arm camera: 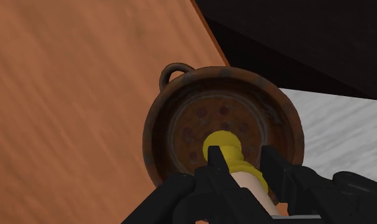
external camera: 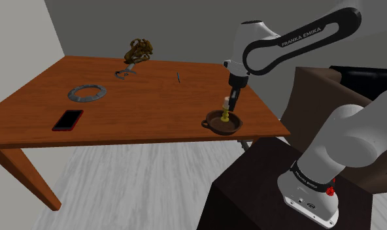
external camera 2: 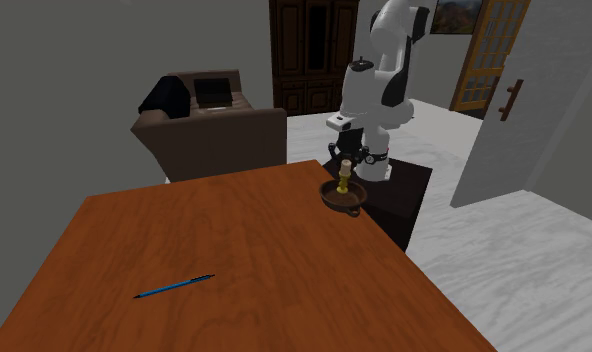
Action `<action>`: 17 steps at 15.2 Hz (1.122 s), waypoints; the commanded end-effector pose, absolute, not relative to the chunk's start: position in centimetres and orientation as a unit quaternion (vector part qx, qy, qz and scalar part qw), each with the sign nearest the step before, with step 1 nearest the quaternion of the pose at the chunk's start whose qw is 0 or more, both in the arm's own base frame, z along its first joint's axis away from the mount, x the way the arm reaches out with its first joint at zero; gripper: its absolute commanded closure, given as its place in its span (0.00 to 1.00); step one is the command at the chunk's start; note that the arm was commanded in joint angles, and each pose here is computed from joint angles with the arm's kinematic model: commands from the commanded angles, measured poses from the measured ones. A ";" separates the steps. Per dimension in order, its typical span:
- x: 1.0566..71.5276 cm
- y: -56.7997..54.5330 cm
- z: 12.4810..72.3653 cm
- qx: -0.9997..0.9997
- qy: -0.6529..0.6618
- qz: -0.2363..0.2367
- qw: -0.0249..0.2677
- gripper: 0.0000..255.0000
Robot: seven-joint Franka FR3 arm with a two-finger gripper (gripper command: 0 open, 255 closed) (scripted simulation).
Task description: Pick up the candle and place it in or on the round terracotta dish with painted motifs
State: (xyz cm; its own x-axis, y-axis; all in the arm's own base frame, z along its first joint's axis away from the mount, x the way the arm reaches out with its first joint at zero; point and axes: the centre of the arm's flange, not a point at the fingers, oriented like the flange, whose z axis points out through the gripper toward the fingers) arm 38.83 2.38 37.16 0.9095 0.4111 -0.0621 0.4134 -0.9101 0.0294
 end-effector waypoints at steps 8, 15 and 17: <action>38.8 2.4 37.2 0.977 0.211 -0.027 0.021 0.00; 39.1 2.6 42.1 0.977 0.211 -0.027 0.021 0.00; 39.1 2.6 42.1 0.977 0.211 -0.027 0.021 0.00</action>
State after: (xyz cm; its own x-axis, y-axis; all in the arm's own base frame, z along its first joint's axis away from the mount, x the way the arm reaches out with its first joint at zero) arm 39.05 2.64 42.11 0.9095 0.4111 -0.0618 0.4134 -0.9101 0.0295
